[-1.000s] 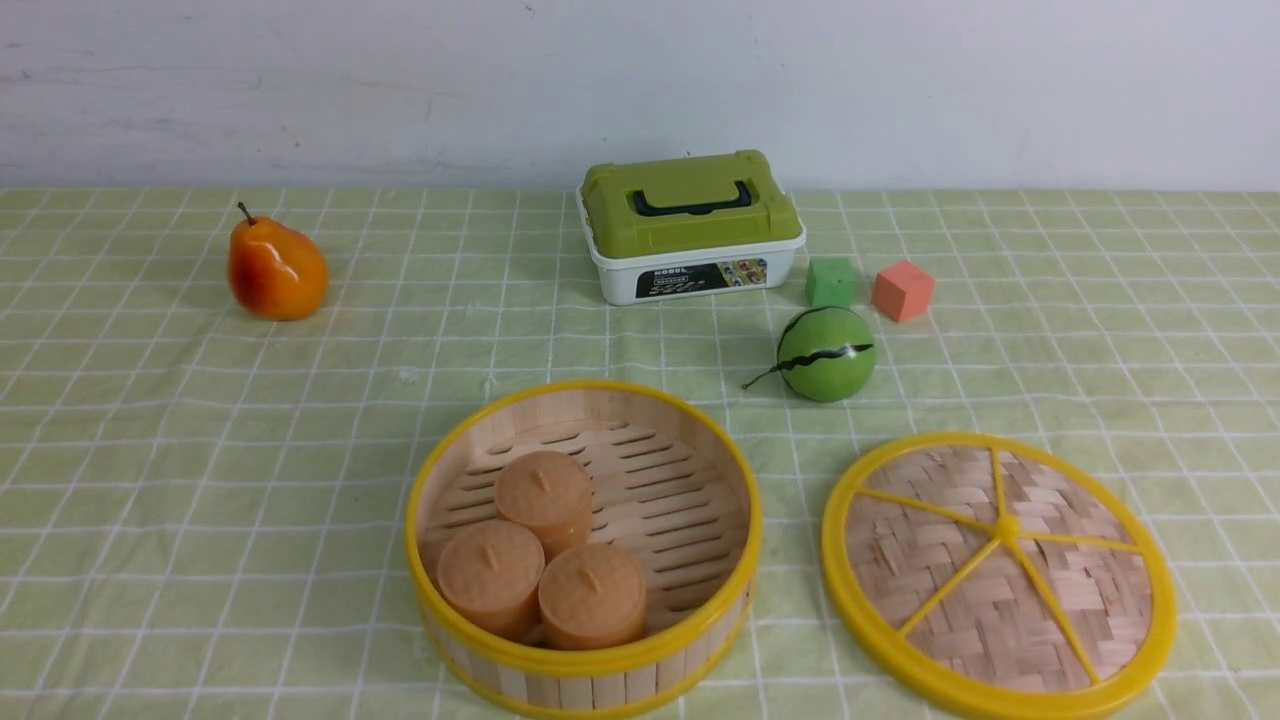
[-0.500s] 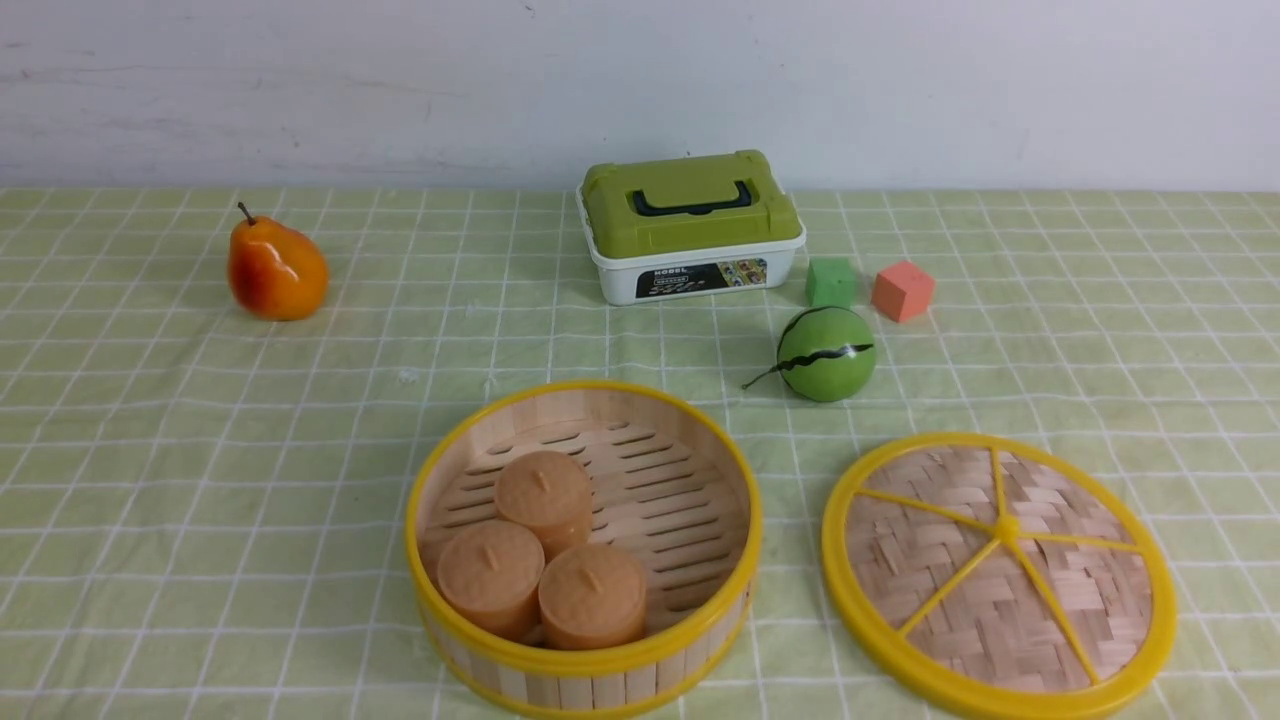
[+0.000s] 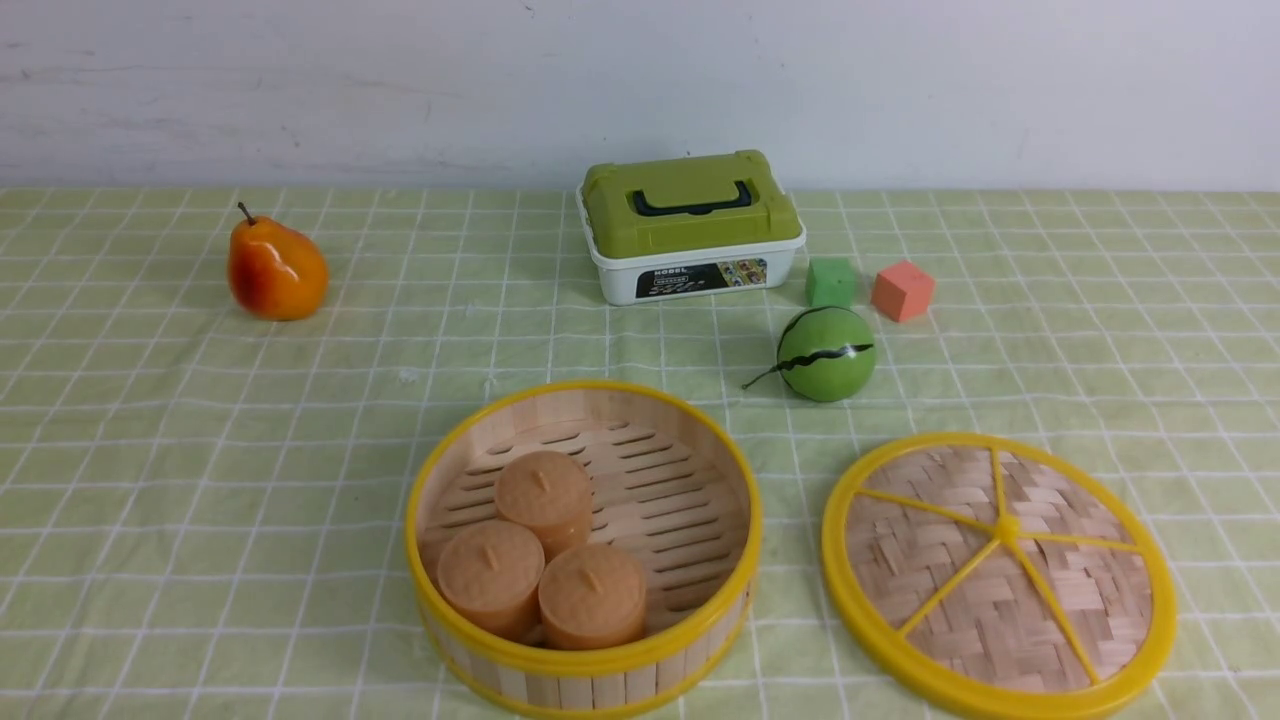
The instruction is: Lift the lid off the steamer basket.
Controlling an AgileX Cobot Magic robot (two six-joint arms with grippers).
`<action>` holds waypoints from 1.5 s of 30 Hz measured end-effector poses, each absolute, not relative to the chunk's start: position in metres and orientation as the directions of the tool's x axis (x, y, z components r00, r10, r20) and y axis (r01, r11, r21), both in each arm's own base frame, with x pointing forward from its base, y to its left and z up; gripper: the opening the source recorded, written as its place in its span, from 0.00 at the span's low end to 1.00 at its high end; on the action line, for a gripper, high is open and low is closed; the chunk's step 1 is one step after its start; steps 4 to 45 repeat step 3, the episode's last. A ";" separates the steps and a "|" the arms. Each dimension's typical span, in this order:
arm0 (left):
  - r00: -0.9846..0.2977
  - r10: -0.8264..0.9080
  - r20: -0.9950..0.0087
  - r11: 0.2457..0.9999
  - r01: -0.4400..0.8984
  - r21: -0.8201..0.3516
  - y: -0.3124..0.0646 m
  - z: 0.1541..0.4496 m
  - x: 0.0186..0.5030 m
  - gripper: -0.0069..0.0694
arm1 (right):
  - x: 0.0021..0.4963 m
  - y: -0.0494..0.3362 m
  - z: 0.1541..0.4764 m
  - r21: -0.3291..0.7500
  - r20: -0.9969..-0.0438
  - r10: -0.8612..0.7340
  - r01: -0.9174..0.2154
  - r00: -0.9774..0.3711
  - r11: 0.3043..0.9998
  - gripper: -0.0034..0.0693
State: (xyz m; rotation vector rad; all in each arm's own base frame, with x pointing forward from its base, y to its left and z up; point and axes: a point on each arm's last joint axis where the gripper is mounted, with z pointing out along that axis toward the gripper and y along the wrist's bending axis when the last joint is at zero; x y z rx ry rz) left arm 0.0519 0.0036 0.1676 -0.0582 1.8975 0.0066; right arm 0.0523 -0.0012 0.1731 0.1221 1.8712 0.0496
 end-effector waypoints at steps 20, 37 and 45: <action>-0.320 -0.037 -0.947 0.999 -0.044 -0.024 0.004 0.168 0.052 0.40 | 0.052 -0.001 0.173 0.096 -0.949 0.110 0.059 -0.295 0.994 0.17; -0.320 -0.037 -0.947 0.999 -0.044 -0.024 0.004 0.168 0.052 0.40 | 0.052 -0.001 0.173 0.096 -0.949 0.110 0.059 -0.295 0.994 0.17; -0.320 -0.037 -0.947 0.999 -0.044 -0.024 0.004 0.168 0.052 0.40 | 0.052 -0.001 0.173 0.096 -0.949 0.110 0.059 -0.295 0.994 0.17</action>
